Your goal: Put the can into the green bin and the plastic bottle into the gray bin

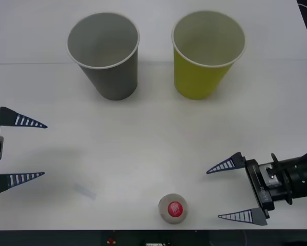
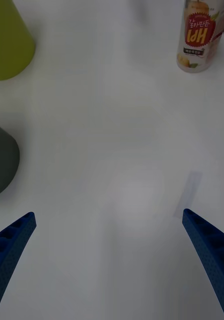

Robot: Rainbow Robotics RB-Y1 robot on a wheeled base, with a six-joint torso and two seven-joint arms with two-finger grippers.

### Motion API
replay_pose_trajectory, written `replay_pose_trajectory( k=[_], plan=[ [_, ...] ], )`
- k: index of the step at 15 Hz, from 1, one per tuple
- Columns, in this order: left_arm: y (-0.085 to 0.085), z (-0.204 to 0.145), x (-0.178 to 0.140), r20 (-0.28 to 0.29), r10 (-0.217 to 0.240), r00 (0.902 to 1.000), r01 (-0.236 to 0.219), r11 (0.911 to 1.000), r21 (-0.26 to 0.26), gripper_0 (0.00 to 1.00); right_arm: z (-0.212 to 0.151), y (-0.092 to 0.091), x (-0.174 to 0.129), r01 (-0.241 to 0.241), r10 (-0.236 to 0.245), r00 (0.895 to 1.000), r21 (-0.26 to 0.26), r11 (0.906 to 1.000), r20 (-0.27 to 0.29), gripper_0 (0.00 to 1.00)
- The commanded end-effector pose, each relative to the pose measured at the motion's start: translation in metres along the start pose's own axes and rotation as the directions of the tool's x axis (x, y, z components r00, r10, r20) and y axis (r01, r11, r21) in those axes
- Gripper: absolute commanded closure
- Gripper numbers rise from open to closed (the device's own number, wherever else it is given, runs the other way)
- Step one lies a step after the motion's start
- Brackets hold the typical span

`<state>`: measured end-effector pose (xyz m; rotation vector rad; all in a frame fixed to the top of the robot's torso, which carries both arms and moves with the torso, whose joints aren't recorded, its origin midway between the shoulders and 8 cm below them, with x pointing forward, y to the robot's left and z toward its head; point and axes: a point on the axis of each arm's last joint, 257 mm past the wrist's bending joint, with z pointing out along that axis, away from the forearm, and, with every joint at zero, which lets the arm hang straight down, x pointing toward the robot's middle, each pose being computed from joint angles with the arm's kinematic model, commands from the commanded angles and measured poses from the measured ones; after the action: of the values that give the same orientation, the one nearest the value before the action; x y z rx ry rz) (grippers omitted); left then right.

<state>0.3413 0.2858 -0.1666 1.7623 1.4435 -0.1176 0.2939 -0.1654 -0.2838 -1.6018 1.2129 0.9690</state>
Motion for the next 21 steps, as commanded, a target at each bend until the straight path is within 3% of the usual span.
replay_pose_trajectory(
  k=[1,10,17,18,19,21],
  plan=[
    [0.0,0.0,0.0,0.0,0.0,1.0,0.0,1.0,0.0,0.0,0.021,0.005,0.003,-0.012,0.013,0.999,-0.015,0.9998,0.029,0.0],
    [0.0,0.0,0.0,0.0,0.0,1.0,0.0,1.0,0.0,0.0,0.099,0.014,-0.002,0.018,-0.015,0.995,-0.036,0.9992,0.099,0.0],
    [0.0,0.0,0.0,0.0,0.0,1.0,0.0,1.0,0.0,0.0,0.126,0.012,-0.001,0.052,-0.049,0.994,-0.028,0.9982,0.094,0.0],
    [0.0,0.0,0.0,0.0,0.0,1.0,0.0,1.0,0.0,0.0,0.127,0.012,-0.002,0.056,-0.053,0.994,-0.027,0.9981,0.096,0.38],
    [0.0,0.0,0.0,0.0,0.0,1.0,0.0,1.0,0.0,0.0,0.127,0.012,-0.002,0.059,-0.056,0.994,-0.027,0.9979,0.096,0.98],
    [0.0,0.0,0.0,0.0,0.0,1.0,0.0,1.0,0.0,0.0,0.126,0.012,-0.002,0.06,-0.057,0.994,-0.028,0.9978,0.095,1.0]
  ],
)
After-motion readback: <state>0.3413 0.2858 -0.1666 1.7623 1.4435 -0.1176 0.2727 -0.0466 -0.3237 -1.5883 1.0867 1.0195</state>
